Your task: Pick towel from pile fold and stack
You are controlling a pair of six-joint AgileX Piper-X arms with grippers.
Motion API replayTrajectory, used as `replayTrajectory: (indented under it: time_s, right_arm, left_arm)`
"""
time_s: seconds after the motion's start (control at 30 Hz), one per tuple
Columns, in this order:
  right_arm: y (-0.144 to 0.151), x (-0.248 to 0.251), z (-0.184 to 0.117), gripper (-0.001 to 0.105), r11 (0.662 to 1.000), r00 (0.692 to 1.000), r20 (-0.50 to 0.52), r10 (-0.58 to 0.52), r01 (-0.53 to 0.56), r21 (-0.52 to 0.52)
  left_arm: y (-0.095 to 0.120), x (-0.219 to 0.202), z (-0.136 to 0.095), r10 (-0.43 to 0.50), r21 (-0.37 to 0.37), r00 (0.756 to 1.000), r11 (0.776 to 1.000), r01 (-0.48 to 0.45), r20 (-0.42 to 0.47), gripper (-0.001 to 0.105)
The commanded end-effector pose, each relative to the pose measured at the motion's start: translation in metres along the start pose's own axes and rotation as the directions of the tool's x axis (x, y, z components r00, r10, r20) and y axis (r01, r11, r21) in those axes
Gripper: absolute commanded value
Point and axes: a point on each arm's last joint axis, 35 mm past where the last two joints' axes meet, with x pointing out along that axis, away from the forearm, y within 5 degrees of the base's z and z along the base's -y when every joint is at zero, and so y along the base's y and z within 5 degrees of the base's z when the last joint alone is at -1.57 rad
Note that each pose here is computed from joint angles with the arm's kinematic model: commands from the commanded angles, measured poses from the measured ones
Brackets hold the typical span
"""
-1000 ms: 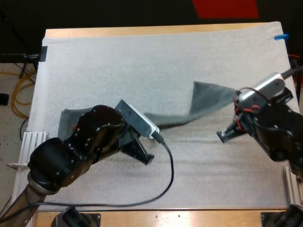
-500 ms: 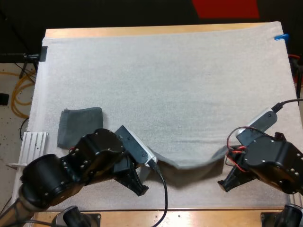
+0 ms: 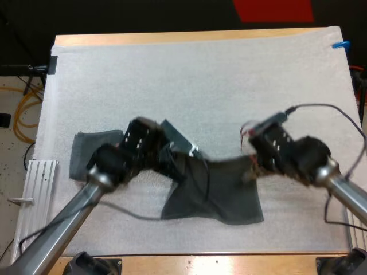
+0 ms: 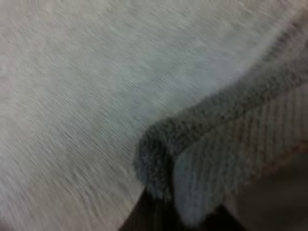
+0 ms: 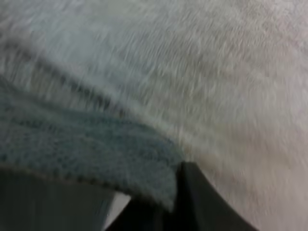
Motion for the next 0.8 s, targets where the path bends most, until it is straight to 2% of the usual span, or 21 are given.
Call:
replayTrajectory:
  time_s: [0.0, 0.23, 0.43, 0.53, 0.63, 0.7, 0.73, 0.77]
  right_arm:
    - [-0.011, 0.010, 0.013, 0.001, 1.000, 0.996, 0.091, 0.005, -0.007, 0.026]
    - [-0.051, 0.076, 0.029, 0.001, 0.989, 0.985, 0.166, 0.040, -0.063, 0.135]
    - [-0.065, 0.111, 0.031, 0.001, 0.982, 0.986, 0.169, 0.007, -0.039, 0.187]
    - [-0.069, 0.120, 0.031, 0.003, 0.962, 0.991, 0.136, -0.006, -0.032, 0.272]
    - [-0.072, 0.126, 0.032, 0.023, 0.944, 0.989, 0.148, 0.024, -0.072, 0.323]
    - [-0.075, 0.126, 0.034, 0.047, 0.929, 0.984, 0.174, 0.043, -0.103, 0.355]
    - [-0.077, 0.125, 0.036, 0.055, 0.927, 0.983, 0.182, 0.038, -0.103, 0.361]
    - [-0.080, 0.123, 0.038, 0.068, 0.925, 0.980, 0.196, 0.029, -0.100, 0.366]
  left_arm:
    - [0.007, 0.008, 0.007, -0.007, 0.021, 0.999, 1.000, 0.006, 0.038, 0.000]
    - [0.053, 0.068, 0.016, -0.029, -0.007, 0.999, 1.000, 0.029, 0.038, 0.000]
    - [0.081, 0.099, 0.018, 0.017, 0.015, 0.997, 1.000, -0.018, 0.080, 0.000]
    - [0.089, 0.102, 0.021, 0.078, 0.010, 0.991, 0.997, -0.079, 0.112, 0.000]
    - [0.093, 0.101, 0.022, 0.136, 0.006, 0.983, 0.990, -0.137, 0.120, 0.004]
    - [0.094, 0.099, 0.025, 0.162, 0.007, 0.979, 0.986, -0.164, 0.124, 0.015]
    - [0.095, 0.099, 0.026, 0.164, 0.007, 0.978, 0.986, -0.166, 0.127, 0.019]
    - [0.095, 0.097, 0.029, 0.168, 0.007, 0.977, 0.985, -0.170, 0.134, 0.027]
